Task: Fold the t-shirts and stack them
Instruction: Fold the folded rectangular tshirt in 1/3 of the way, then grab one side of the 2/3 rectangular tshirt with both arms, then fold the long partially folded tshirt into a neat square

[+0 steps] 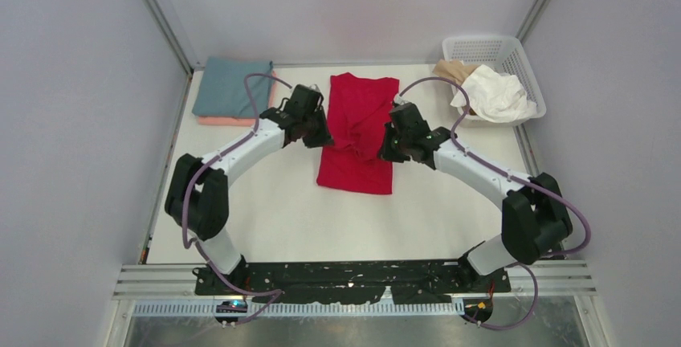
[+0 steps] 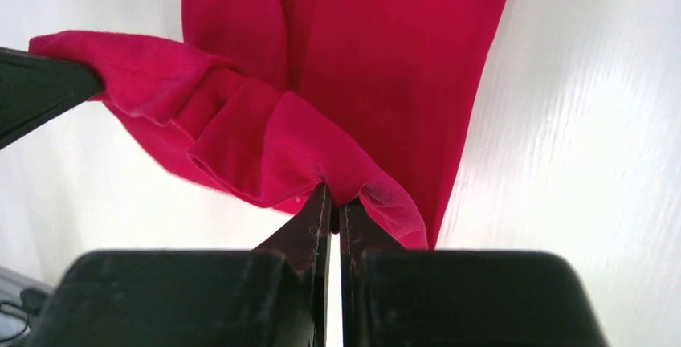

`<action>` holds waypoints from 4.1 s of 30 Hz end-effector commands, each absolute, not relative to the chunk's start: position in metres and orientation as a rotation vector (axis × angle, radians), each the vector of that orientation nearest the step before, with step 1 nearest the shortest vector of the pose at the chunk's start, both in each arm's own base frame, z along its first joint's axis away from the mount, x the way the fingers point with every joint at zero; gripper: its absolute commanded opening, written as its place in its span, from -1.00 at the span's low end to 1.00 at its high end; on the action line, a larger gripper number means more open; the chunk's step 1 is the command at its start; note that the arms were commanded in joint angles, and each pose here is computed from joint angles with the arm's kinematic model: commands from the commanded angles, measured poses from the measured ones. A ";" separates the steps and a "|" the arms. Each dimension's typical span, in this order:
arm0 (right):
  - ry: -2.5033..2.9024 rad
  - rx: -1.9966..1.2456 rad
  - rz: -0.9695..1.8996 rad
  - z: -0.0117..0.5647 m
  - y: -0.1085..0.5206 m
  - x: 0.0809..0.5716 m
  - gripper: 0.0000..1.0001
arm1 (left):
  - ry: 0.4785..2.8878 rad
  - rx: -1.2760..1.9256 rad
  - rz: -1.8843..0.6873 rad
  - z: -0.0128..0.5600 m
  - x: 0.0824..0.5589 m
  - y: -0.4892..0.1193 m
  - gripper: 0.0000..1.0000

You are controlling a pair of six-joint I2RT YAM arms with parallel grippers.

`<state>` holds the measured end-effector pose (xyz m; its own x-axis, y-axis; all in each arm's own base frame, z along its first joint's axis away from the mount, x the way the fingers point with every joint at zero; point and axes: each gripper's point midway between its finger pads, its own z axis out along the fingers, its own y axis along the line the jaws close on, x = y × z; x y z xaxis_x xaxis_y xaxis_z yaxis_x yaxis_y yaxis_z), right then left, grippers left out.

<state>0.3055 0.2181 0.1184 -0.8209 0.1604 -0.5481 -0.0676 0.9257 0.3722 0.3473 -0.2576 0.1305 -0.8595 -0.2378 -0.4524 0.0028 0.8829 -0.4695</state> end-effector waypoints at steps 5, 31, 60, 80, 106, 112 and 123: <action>2.415 0.095 0.478 0.118 0.209 0.385 -0.89 | 2.519 -0.127 -0.609 0.129 0.406 -0.250 -1.00; 2.469 0.198 0.444 0.096 0.181 0.403 0.93 | 2.561 -0.081 -0.563 0.134 0.392 -0.236 0.99; 2.603 0.207 0.692 0.027 0.206 0.285 -0.01 | 2.798 -0.252 -0.676 0.016 0.326 -0.232 -0.62; 2.719 -0.146 1.141 0.102 0.221 0.136 -0.83 | 2.798 -0.057 -0.889 0.074 0.155 -0.202 -1.00; 2.317 -0.095 1.043 0.199 0.206 0.269 -0.89 | 2.280 -0.119 -0.846 0.203 0.305 -0.210 -1.00; 2.301 -0.035 1.021 0.191 0.196 0.312 -0.89 | 2.296 -0.152 -0.816 0.196 0.344 -0.209 -1.00; 2.392 0.129 0.983 0.140 0.191 0.374 -0.89 | 2.486 -0.171 -0.786 0.143 0.399 -0.221 -1.00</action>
